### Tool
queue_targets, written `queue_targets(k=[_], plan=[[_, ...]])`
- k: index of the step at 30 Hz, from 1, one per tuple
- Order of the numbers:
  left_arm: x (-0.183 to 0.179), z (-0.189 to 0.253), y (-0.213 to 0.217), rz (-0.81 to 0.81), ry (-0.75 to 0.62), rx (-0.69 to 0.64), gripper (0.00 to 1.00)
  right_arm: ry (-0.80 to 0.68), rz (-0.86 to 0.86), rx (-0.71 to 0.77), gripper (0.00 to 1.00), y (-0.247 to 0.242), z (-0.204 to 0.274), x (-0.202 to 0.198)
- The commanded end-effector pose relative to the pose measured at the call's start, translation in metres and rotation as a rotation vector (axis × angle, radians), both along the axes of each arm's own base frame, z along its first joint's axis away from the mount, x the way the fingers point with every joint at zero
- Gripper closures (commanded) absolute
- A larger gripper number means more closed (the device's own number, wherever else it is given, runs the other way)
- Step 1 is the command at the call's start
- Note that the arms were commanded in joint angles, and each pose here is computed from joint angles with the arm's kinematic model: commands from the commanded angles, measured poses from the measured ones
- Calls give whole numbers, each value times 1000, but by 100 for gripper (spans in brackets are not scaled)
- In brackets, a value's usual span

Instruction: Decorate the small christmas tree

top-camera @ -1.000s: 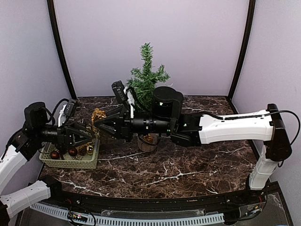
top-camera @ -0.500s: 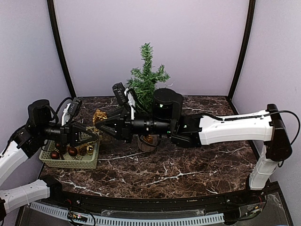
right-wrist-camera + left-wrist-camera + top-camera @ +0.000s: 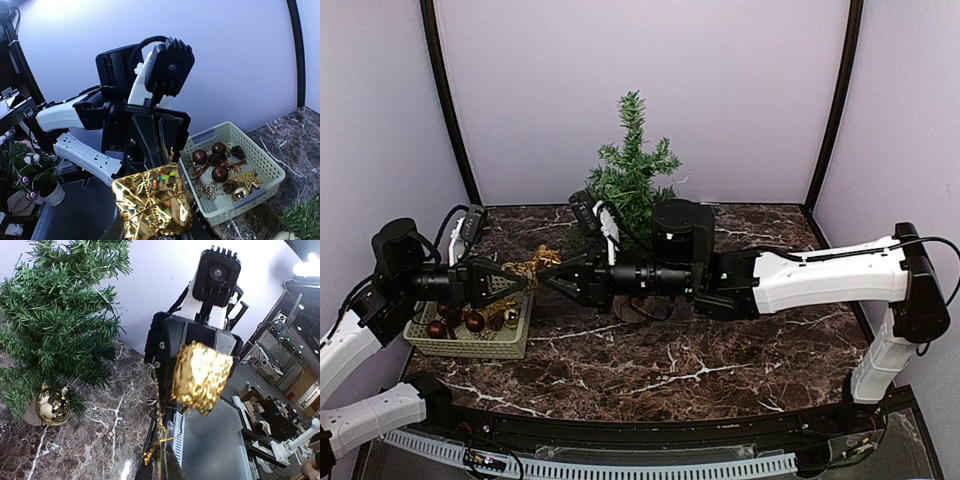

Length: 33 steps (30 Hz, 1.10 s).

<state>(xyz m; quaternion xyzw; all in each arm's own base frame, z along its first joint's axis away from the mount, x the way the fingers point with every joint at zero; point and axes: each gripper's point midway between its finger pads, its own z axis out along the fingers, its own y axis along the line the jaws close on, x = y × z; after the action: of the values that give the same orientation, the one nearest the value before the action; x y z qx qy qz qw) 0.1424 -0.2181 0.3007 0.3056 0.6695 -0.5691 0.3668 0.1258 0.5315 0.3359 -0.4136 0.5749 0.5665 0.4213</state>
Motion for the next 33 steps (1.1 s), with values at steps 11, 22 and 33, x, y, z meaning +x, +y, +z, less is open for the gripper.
queue_targets(k=[11, 22, 33], plan=[[5, 11, 1, 43, -21, -50, 100, 64, -62, -56, 76, -14, -25, 0], [23, -16, 13, 189, -33, 89, 100, 45, -96, -3, 75, -34, 2, 0], [20, -27, 9, 136, -40, 142, 100, -2, -146, 50, 75, -8, 30, 17]])
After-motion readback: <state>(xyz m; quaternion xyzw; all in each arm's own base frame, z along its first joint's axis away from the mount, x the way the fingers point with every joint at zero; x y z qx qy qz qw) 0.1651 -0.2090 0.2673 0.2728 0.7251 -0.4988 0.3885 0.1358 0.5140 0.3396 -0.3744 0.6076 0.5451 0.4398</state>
